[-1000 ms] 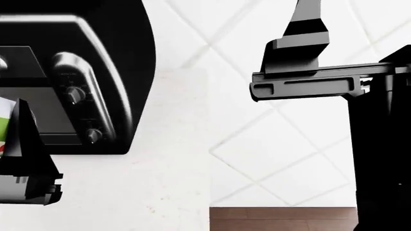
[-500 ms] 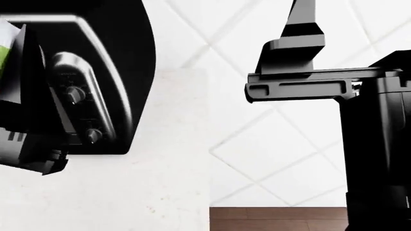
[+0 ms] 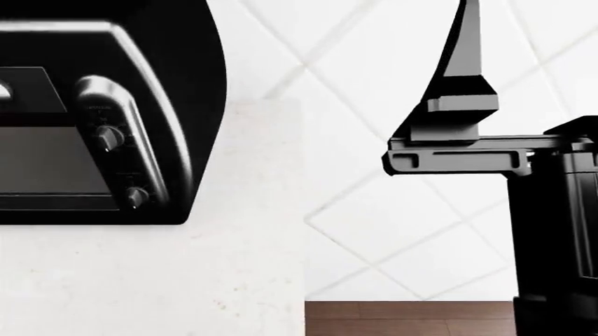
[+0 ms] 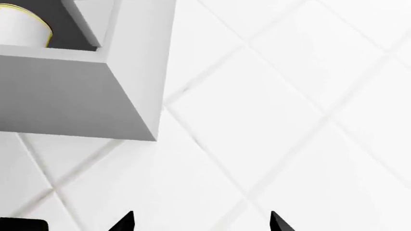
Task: Pick the cans from the counter and place them in their designated side in the cabinet.
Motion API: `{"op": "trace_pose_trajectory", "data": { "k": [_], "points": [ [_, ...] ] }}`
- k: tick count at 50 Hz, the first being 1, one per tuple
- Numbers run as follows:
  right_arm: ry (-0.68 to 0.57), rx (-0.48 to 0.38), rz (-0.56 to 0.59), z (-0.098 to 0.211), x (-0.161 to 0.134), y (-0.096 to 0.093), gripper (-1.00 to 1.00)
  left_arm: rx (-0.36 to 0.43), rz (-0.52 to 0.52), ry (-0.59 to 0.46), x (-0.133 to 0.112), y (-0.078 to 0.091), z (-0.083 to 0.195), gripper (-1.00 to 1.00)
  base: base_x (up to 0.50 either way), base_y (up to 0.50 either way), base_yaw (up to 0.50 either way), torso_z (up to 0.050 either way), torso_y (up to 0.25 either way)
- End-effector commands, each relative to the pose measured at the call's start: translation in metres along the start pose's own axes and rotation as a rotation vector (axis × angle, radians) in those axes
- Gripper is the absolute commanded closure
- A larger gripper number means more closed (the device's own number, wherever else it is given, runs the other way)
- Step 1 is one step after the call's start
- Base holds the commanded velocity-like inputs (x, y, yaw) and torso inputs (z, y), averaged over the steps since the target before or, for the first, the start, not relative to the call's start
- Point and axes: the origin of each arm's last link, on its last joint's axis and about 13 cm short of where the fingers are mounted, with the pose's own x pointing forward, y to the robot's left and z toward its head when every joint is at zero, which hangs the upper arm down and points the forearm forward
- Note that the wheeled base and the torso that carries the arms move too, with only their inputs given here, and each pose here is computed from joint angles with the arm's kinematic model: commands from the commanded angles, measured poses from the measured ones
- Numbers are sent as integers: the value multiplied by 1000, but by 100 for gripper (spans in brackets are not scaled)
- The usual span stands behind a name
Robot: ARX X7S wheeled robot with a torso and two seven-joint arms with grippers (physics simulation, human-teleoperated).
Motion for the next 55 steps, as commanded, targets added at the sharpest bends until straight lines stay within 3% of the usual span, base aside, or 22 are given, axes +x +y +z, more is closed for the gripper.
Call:
{"op": "trace_pose_trajectory", "data": {
  "k": [1,13,27,32,36,46,55],
  "points": [
    [18,23,-8,-5,-6,-5,-100,100,36,-46,43,20,32,100,0,0,0,0,0],
    [36,45,-14,-13,-13,-8,-100,167,68,-24,97,46,41,100,0,0,0,0,0],
    [54,58,-11,-17,-18,-7,-100,116,98,64,158,75,28,100,0,0,0,0,1],
    [57,50,-13,-16,-16,-7,-100,47,146,93,178,88,20,100,0,0,0,0,0],
    [55,46,-23,-15,-14,-7,-100,37,174,112,194,100,16,100,0,0,0,0,0],
    [79,44,-31,-20,-18,-5,-100,-15,221,172,206,111,-9,100,0,0,0,0,0],
    [95,49,-22,-21,-18,-1,-100,-10,271,220,206,120,-25,100,0,0,0,0,1]
  ]
}}
